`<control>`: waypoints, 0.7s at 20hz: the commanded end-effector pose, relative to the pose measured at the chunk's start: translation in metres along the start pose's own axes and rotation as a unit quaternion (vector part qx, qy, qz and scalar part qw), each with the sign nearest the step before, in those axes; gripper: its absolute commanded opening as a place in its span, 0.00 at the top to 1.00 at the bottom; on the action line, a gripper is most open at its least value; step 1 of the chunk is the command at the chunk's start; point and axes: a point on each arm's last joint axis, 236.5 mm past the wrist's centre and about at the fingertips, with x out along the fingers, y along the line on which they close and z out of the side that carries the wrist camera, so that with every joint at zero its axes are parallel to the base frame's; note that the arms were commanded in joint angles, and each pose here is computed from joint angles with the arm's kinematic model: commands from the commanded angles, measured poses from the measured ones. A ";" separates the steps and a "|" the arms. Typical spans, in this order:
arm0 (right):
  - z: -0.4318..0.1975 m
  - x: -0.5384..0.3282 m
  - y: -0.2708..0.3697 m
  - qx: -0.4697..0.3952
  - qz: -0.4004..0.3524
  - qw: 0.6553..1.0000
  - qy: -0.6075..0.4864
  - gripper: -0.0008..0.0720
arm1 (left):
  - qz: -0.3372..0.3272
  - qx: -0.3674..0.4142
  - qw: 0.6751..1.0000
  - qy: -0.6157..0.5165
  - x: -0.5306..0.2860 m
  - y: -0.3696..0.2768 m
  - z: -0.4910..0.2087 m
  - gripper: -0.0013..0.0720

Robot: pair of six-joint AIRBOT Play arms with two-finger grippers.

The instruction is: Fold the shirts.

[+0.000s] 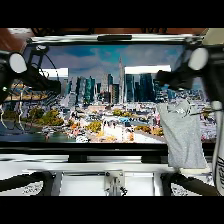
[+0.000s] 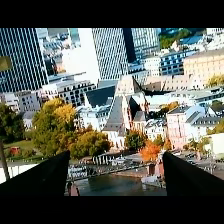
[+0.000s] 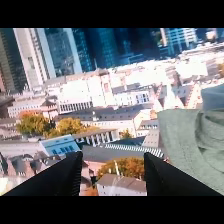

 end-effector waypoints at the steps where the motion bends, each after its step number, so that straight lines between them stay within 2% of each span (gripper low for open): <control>1: -0.025 0.027 0.032 -0.067 -0.007 0.996 0.053 0.30 | 0.016 -0.016 0.999 0.040 0.015 -0.007 -0.016 0.00; 5: -0.021 0.023 0.010 -0.099 -0.052 0.993 0.047 0.30 | -0.022 -0.041 0.998 0.032 0.023 -0.026 -0.013 0.00; 14: -0.021 0.023 0.010 -0.099 -0.051 0.993 0.047 0.30 | -0.028 -0.030 0.997 0.068 0.055 -0.039 -0.041 0.00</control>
